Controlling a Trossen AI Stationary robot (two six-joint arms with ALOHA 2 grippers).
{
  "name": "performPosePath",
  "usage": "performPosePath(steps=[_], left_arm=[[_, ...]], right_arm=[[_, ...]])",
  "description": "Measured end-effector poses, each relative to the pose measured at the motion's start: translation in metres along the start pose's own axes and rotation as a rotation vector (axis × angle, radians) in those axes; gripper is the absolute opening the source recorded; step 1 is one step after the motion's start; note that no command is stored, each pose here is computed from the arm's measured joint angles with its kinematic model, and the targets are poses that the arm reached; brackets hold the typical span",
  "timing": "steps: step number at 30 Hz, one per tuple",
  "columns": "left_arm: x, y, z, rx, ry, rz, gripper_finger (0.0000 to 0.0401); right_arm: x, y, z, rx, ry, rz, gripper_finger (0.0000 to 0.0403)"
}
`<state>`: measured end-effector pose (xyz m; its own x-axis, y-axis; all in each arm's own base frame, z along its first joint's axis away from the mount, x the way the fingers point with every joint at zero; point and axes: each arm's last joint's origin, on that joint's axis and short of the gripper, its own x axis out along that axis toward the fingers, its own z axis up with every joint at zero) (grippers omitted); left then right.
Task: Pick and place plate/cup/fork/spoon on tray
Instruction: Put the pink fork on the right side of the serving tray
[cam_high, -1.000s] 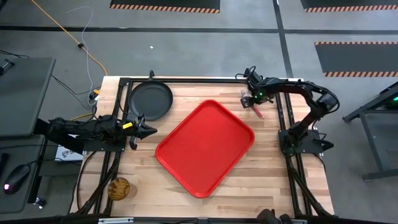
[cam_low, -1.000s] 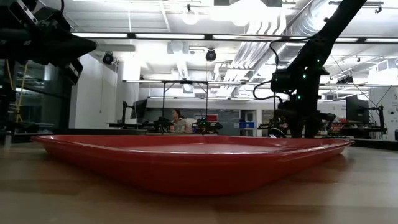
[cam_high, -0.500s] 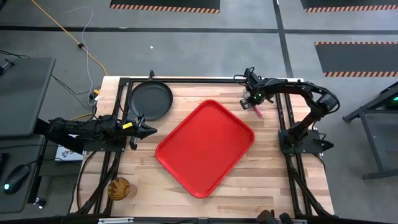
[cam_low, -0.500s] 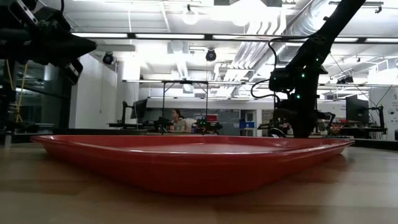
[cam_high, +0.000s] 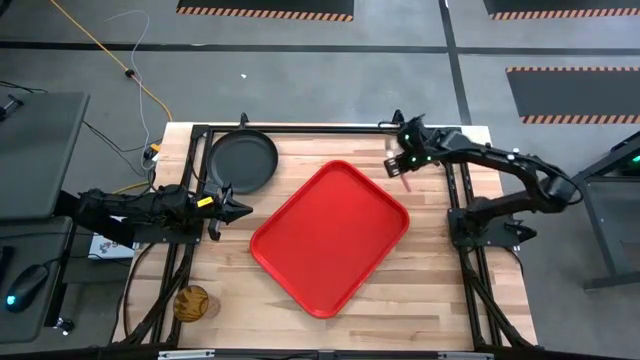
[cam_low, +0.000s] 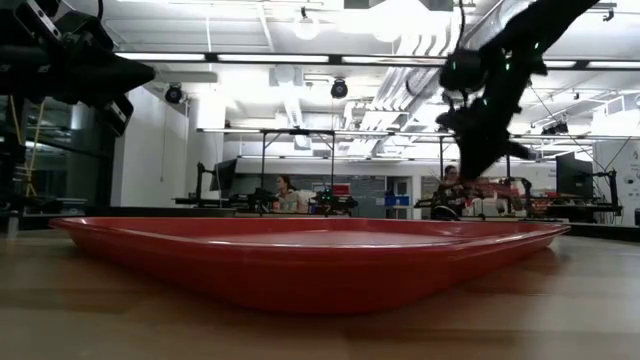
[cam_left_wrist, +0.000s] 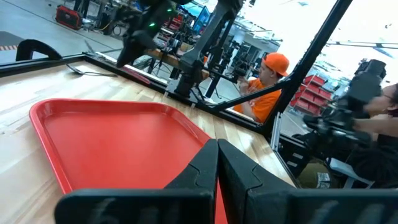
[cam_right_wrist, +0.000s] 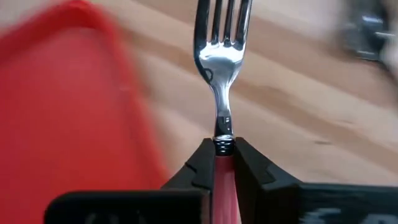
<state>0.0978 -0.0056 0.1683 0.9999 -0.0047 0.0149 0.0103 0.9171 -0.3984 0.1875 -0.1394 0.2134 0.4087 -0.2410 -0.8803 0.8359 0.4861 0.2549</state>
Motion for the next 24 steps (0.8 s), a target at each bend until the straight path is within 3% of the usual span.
performPosePath(steps=[6,9,13,18,24], left_arm=[[0.0,0.0,0.0,0.0,0.0,0.0,0.0],[0.0,0.0,0.0,0.0,0.0,0.0,0.0],[0.0,0.0,0.0,0.0,0.0,0.0,0.0],[0.0,0.0,0.0,0.0,0.0,0.0,0.0],[0.0,0.0,0.0,0.0,0.0,0.0,0.0]], right_arm=[[0.001,0.06,-0.026,-0.057,-0.009,0.174,0.0009],[0.009,0.079,-0.037,-0.056,0.004,0.202,0.0009],[0.022,0.102,-0.037,-0.1,0.067,0.132,0.0009],[0.042,0.133,-0.023,-0.266,0.164,0.026,0.0009],[0.074,0.147,-0.016,-0.393,0.298,-0.12,0.0011]])
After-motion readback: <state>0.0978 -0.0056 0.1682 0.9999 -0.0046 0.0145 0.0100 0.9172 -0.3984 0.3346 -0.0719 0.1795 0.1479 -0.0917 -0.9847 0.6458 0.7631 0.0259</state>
